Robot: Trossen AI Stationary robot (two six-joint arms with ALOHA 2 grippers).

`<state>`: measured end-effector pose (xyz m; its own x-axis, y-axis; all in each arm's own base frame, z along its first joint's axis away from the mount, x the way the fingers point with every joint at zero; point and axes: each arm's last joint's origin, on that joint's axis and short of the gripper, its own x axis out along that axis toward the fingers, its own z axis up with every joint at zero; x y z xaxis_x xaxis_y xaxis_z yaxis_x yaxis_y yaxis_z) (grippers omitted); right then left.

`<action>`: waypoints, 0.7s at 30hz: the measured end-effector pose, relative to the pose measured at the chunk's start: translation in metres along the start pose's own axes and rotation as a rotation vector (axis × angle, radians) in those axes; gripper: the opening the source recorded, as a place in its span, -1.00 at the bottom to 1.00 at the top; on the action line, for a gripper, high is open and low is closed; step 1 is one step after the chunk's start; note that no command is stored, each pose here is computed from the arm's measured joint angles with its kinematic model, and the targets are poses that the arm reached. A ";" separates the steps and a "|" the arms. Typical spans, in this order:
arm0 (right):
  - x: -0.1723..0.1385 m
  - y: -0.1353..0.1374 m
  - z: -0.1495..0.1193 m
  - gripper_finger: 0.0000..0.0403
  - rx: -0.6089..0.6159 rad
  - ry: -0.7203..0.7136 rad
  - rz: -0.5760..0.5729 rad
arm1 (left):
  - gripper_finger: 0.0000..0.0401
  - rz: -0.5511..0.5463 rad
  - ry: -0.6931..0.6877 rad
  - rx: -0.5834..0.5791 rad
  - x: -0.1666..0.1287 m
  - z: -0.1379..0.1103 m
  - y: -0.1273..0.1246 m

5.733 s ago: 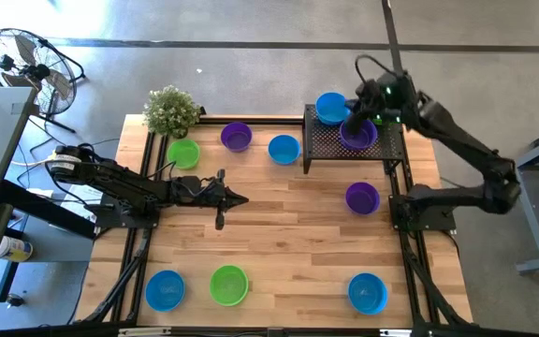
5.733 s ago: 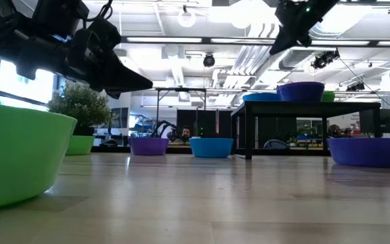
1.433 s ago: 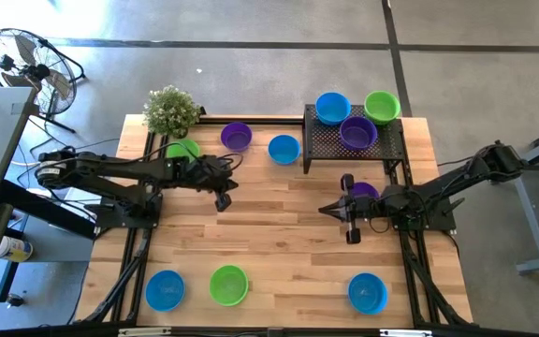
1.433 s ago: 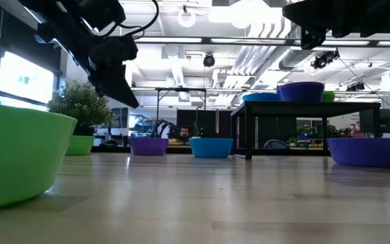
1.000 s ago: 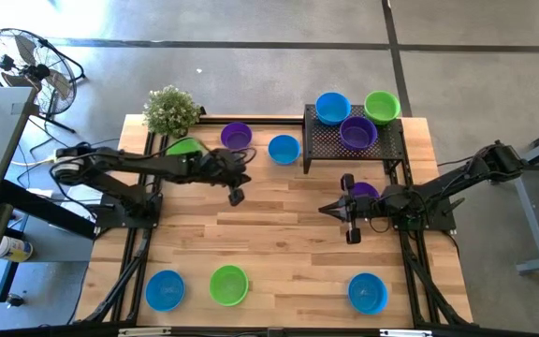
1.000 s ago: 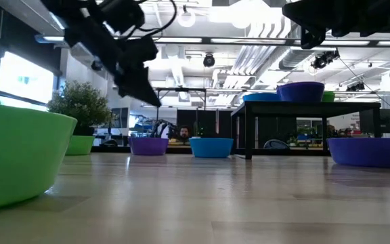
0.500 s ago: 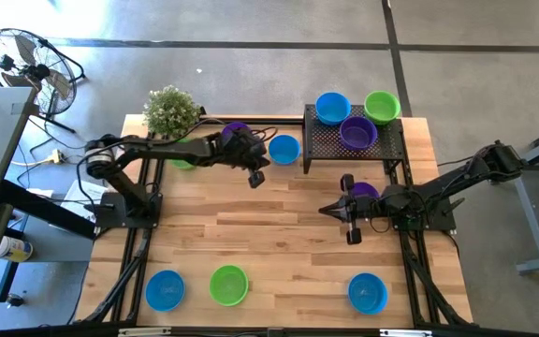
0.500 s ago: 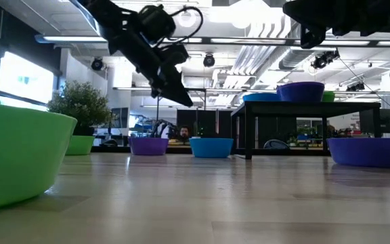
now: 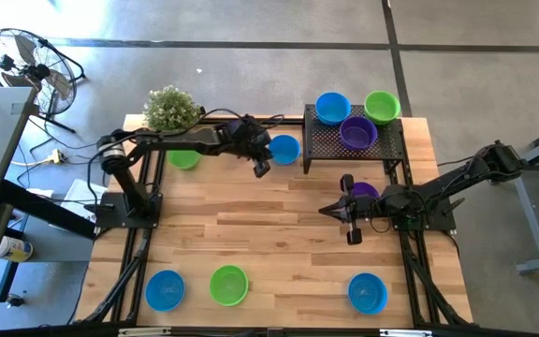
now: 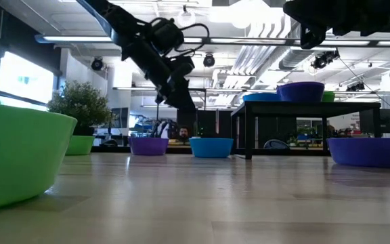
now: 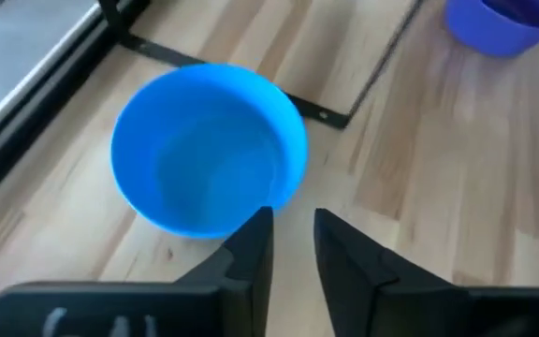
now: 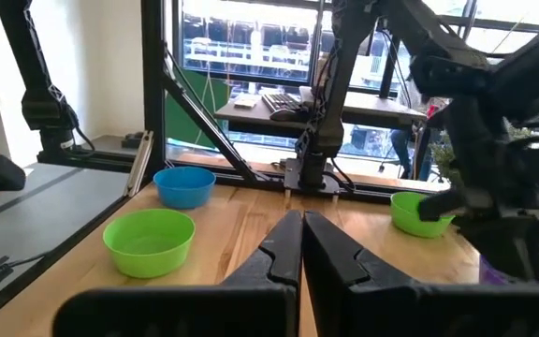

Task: Pick & Place Mini bowls
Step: Stack the blue bowl on top of the blue bowl on the shelf

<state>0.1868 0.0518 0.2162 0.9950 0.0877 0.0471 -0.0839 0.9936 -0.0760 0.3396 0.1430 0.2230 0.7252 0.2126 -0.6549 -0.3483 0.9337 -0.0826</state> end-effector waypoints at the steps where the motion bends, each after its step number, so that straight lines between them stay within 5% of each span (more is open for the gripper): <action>1: 0.000 0.000 0.000 -1.00 0.000 0.000 0.000 | -0.57 0.002 0.003 -0.003 0.002 0.002 0.002; 8: 0.000 0.000 0.000 -1.00 0.001 0.001 -0.011 | -0.48 0.034 0.002 -0.131 0.002 0.012 0.016; 16: 0.000 0.000 0.001 -1.00 0.003 -0.013 -0.013 | -0.38 0.080 -0.033 -0.405 -0.002 0.013 0.043; 21: 0.000 0.000 0.001 -1.00 0.004 -0.014 -0.013 | -0.23 0.085 -0.041 -0.456 -0.003 0.013 0.050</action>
<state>0.1868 0.0514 0.2177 0.9952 0.0756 0.0622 -0.0711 0.9949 -0.0715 0.3278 0.1924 0.2301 0.7025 0.3027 -0.6441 -0.6266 0.6922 -0.3581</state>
